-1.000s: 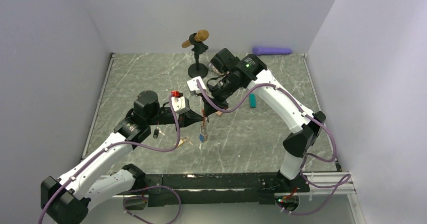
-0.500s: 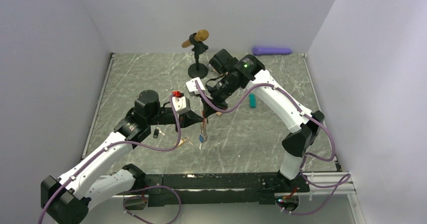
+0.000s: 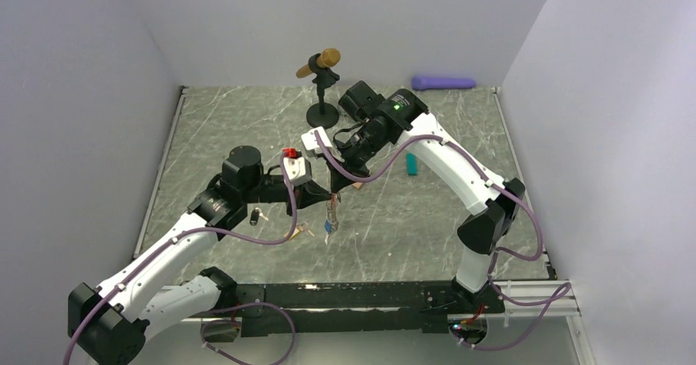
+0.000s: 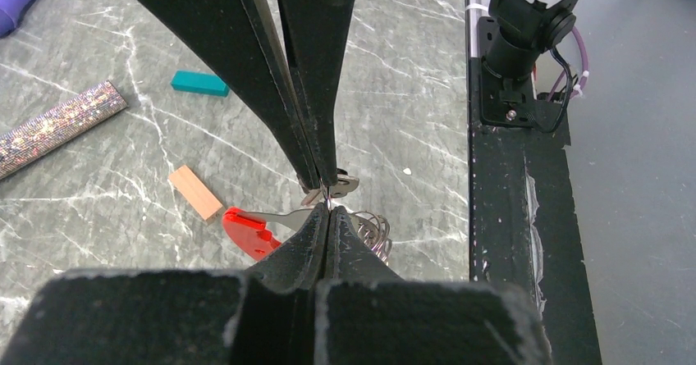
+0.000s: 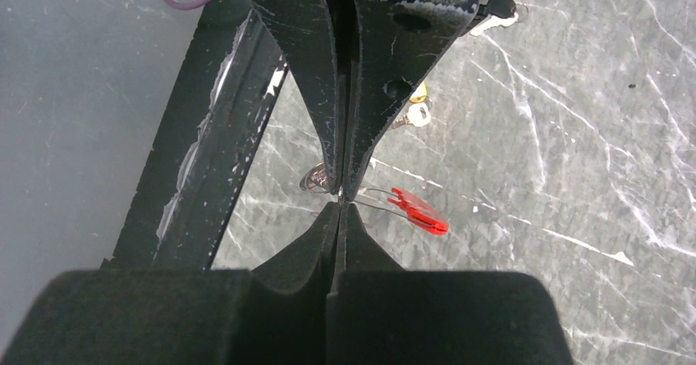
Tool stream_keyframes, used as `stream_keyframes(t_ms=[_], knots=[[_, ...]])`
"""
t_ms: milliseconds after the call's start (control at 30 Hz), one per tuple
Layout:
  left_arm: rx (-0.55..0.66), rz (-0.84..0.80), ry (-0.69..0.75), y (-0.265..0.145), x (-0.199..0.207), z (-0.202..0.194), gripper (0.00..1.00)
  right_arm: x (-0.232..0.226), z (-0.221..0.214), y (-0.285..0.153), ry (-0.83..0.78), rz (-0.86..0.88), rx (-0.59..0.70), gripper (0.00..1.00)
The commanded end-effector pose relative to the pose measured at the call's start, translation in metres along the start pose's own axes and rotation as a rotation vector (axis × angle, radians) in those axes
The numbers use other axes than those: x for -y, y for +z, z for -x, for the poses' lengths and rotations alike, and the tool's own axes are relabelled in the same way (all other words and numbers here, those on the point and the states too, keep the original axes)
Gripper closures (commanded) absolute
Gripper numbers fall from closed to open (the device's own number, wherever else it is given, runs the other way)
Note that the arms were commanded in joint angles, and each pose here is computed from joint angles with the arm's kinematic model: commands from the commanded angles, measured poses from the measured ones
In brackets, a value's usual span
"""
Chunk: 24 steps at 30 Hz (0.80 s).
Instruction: Put the keys on the keyring
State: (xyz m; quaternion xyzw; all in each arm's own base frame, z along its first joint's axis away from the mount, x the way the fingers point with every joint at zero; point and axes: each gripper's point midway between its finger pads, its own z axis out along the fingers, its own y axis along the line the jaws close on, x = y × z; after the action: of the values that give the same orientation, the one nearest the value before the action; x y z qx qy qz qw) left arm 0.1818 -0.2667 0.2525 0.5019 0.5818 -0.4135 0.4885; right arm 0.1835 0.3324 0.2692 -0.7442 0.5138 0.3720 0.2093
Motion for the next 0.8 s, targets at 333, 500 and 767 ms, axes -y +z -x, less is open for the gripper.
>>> stream_keyframes(t_ms=[333,500,767], knots=[[0.057,-0.011,0.109,-0.001,-0.003,0.034,1.00,0.002,0.025,0.007,-0.029,0.012,0.080,1.00],[0.054,-0.007,0.115,-0.002,-0.004,0.034,1.00,0.005,0.021,0.010,-0.004,0.000,0.069,1.00],[0.050,0.011,0.127,-0.004,-0.005,0.033,1.00,0.015,0.015,0.012,0.051,-0.041,0.050,1.00]])
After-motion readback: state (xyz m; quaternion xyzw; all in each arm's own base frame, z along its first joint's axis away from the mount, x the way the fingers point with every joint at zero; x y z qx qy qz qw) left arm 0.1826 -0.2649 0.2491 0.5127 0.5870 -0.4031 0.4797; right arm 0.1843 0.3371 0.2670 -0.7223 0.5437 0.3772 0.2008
